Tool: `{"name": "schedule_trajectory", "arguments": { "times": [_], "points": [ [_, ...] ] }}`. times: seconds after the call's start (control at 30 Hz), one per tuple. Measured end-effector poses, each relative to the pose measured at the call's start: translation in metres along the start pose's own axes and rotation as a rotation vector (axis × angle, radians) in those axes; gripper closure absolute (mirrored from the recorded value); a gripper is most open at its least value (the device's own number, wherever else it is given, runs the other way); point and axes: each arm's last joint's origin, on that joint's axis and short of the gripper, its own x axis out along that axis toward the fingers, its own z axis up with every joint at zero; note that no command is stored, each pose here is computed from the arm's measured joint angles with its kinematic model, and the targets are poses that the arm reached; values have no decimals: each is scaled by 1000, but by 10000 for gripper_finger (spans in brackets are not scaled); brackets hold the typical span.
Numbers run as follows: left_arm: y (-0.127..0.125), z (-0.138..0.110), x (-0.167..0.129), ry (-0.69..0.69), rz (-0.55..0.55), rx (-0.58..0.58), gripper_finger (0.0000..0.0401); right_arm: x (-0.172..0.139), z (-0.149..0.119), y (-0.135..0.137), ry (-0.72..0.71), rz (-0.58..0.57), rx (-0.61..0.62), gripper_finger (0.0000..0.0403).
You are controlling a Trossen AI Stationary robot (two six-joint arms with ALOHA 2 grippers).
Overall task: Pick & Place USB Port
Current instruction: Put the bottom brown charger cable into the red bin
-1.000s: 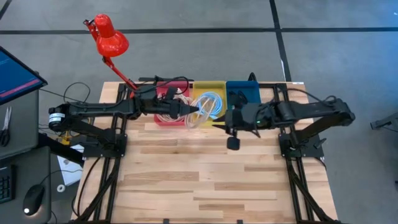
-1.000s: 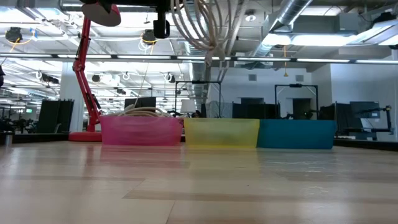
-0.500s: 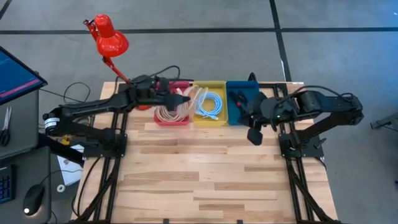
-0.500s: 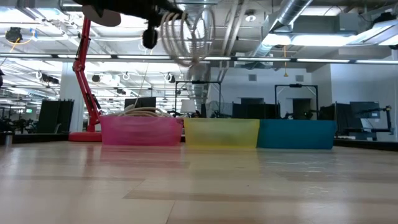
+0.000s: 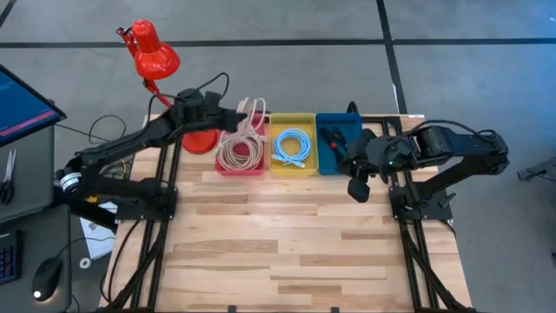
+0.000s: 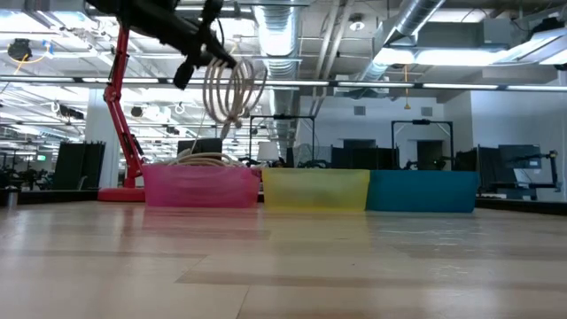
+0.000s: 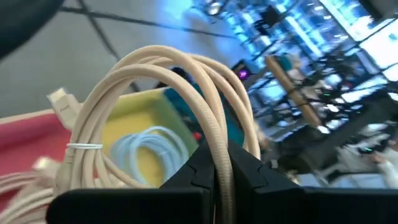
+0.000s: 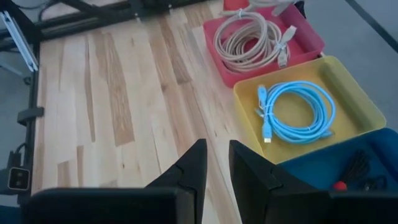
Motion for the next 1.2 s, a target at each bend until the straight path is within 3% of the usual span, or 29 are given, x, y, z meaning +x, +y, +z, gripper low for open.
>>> {"name": "schedule_trajectory", "arguments": {
  "times": [0.4,0.67,0.9,1.2],
  "points": [
    [48,-17,53,112,216,-30,387,9,1,3,27,-12,-11,343],
    [67,-30,73,133,370,-21,386,8,1,3,25,-12,9,343],
    [70,-33,76,146,379,-26,381,8,1,3,25,-12,11,343],
    [69,-33,76,146,371,-33,310,8,1,3,25,-11,11,343]
  ]
}}
